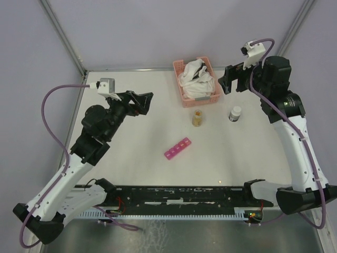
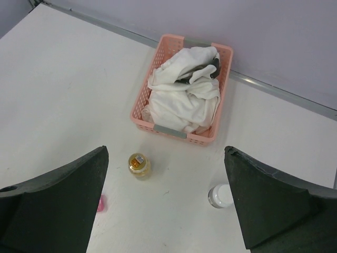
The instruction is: Sort the pills into containers
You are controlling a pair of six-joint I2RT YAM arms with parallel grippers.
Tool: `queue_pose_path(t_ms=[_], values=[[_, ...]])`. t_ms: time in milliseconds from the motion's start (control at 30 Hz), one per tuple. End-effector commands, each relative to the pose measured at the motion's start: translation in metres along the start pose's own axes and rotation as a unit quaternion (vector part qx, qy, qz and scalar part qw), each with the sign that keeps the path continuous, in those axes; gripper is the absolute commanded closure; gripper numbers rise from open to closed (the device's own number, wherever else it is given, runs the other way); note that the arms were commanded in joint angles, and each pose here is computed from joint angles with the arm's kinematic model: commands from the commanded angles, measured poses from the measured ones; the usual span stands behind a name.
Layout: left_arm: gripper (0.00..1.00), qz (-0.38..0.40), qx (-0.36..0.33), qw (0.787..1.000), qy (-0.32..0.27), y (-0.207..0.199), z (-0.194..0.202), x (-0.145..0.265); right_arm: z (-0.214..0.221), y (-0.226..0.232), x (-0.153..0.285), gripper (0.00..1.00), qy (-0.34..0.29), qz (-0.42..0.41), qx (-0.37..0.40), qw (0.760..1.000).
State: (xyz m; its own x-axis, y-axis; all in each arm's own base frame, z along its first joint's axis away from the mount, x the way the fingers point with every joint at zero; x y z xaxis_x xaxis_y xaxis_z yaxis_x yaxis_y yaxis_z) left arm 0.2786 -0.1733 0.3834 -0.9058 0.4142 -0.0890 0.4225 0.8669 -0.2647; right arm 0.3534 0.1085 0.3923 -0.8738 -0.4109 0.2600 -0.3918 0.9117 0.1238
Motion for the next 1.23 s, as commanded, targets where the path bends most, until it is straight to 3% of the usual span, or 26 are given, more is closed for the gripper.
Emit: queue_pose_path(t_ms=[0, 233, 1200], values=[[0.01, 0.000, -0.023, 1.000, -0.005, 0.000, -0.017, 0.012, -0.015, 0.005, 0.020, 0.00, -0.018, 0.005, -0.026, 0.999], [0.01, 0.007, -0.030, 0.999, -0.006, -0.001, -0.019, 0.021, -0.015, 0.021, 0.029, 0.00, -0.016, -0.035, -0.023, 0.999], [0.01, -0.004, -0.045, 0.999, 0.000, 0.007, -0.009, 0.023, -0.005, 0.017, 0.024, 0.00, -0.013, -0.027, -0.036, 0.999]])
Point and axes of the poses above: each gripper's point midway between its finger pads, its own x axis back along the fingers, its own y axis along the line the jaws close on, z = x × y, the point moved 1 cm from there along x, back along the fingers, and after that the axes turned 9 degrees about -x, right-handed, at the moved point
